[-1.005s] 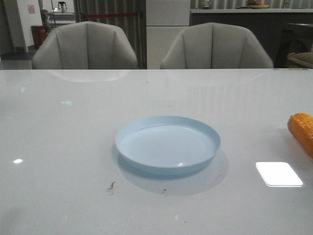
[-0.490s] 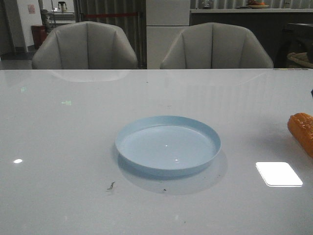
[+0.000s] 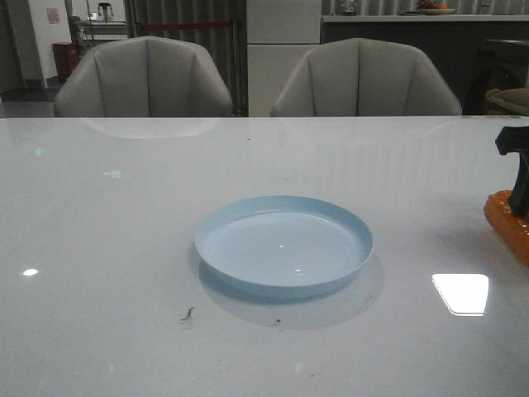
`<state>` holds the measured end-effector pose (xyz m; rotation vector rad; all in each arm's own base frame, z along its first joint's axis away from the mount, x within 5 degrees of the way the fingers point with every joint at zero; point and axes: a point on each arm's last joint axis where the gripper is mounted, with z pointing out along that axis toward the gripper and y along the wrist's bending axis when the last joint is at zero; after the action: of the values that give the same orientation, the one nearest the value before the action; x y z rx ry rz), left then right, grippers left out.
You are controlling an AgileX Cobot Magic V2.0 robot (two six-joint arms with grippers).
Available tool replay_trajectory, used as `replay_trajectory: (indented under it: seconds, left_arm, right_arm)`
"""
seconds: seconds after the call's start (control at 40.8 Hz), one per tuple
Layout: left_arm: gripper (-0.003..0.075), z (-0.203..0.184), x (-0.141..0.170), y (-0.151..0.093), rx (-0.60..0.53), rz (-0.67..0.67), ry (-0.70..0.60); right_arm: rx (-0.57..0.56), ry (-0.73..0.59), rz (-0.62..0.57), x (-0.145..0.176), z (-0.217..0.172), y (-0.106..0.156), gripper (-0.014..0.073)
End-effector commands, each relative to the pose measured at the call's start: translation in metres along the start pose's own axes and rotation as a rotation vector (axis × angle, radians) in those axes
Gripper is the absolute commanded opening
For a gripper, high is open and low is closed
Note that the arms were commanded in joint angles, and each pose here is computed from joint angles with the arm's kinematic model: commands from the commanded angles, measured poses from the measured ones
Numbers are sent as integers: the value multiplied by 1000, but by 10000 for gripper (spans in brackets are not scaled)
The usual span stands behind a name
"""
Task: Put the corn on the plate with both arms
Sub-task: 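Lower the right gripper over the orange corn cob and grasp it, then lift the corn with the right gripper and carry it over the plate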
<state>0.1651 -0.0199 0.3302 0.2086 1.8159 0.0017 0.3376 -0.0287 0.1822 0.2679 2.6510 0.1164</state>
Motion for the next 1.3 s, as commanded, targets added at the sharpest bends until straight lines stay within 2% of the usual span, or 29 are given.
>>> replay_trajectory:
  seconds: [0.0,0.245,0.441,0.49,0.637,0.686,0.76,0.882,1.029,1.127,1.275]
  left_arm:
    - [355,-5,-19,2,-7,-21,-127]
    - [355,-5,-19,2,-7,-21,-127]
    - [355,-5,-19,2,-7,-21,-127]
    - [355,-5,-19,2,-7,-21,-127]
    - [355,-5,-19,2,-7,-21,-127]
    - [355,-5,-19,2,-7,-21,-129]
    - [355,-5,-19,2,-7,-21,-129]
    - [355,-5,-19,2,-7,-21,-129]
    - [355,-5,-19,2,-7,-21,-129]
    - [355,-5,-19,2,-7,-21,-129]
    - [355,-5,-19,2,-5,-30,-129]
  right_arm:
    - [-4,-49,-1,-9,-4,0,490]
    - [-18,19,43,-2,15,1,490]
    - [-25,54,3,2,24,7,482]
    - [-27,52,-12,2,23,9,456]
    - [-43,39,-77,-5,14,16,267]
    - [-53,26,-107,-10,8,21,233]
    - [-69,-1,-140,-22,-4,29,228]
    - [-106,-50,-192,-43,-27,49,228]
    - [-166,-106,-281,-63,-54,86,228]
    - [-210,-159,-352,-70,-69,115,228]
    - [-282,-216,-480,-65,-84,162,228]
